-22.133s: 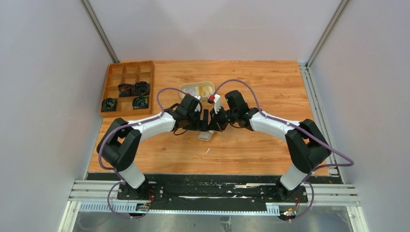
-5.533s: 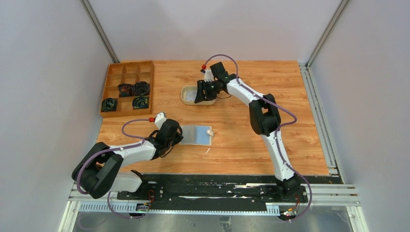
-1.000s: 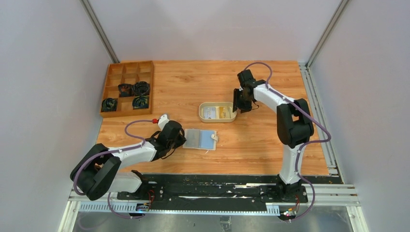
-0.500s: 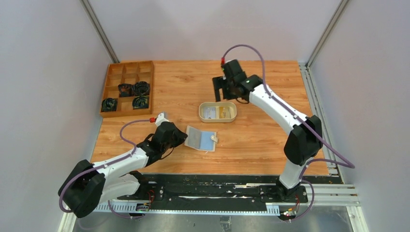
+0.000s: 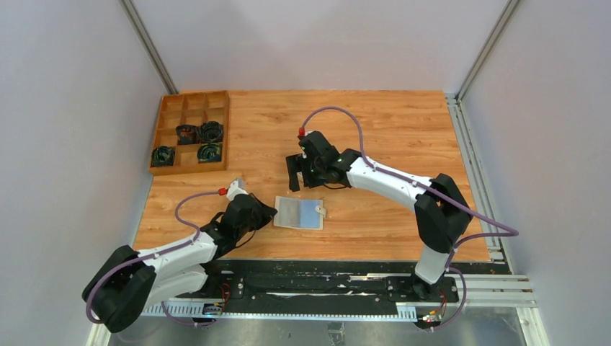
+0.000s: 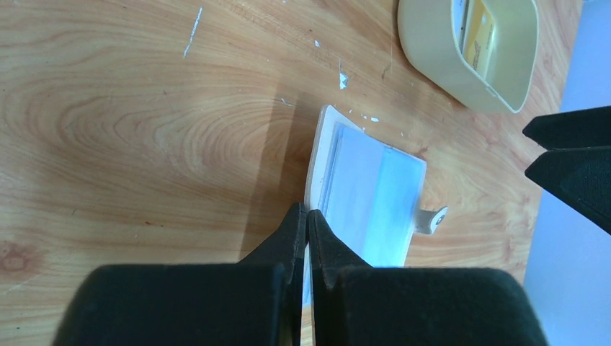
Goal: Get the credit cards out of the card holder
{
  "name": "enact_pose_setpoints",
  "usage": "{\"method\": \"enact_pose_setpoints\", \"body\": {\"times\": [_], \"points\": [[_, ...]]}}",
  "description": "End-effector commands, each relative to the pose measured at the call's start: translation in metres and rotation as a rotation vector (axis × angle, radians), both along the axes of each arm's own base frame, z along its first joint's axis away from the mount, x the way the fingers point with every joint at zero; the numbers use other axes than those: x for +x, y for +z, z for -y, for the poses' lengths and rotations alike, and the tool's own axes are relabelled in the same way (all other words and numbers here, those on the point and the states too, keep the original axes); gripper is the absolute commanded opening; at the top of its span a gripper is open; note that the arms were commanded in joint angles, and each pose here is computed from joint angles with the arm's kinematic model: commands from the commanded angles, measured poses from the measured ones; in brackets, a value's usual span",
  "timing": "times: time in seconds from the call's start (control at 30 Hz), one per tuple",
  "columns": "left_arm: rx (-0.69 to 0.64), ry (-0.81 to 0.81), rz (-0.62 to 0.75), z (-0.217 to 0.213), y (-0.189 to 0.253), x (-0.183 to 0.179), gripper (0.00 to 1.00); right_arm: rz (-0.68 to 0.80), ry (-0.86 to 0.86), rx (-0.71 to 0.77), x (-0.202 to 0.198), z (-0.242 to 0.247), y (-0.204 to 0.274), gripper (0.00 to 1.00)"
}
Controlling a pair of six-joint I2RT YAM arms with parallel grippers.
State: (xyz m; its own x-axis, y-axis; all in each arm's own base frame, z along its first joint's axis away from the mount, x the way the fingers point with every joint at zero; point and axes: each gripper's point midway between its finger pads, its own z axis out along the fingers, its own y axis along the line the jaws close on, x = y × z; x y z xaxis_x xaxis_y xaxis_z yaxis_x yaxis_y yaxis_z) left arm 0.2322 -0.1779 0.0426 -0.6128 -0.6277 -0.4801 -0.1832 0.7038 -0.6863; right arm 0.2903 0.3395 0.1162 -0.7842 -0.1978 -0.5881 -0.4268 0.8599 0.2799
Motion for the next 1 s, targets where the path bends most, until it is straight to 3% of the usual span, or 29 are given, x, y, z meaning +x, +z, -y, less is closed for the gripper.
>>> {"method": "enact_pose_setpoints", "body": {"times": [0.0, 0.33, 0.97], "points": [[-0.035, 0.016, 0.039, 0.001, 0.009, 0.001, 0.0, 0.01, 0.043, 0.038, -0.008, -0.028, 0.008, 0.9], [-0.017, 0.015, 0.017, 0.001, 0.001, 0.0, 0.0, -0.002, 0.022, -0.044, -0.029, -0.038, -0.012, 0.9], [0.015, 0.019, -0.009, 0.001, -0.007, 0.002, 0.0, -0.023, 0.028, -0.174, -0.017, -0.051, -0.038, 0.91]]}}
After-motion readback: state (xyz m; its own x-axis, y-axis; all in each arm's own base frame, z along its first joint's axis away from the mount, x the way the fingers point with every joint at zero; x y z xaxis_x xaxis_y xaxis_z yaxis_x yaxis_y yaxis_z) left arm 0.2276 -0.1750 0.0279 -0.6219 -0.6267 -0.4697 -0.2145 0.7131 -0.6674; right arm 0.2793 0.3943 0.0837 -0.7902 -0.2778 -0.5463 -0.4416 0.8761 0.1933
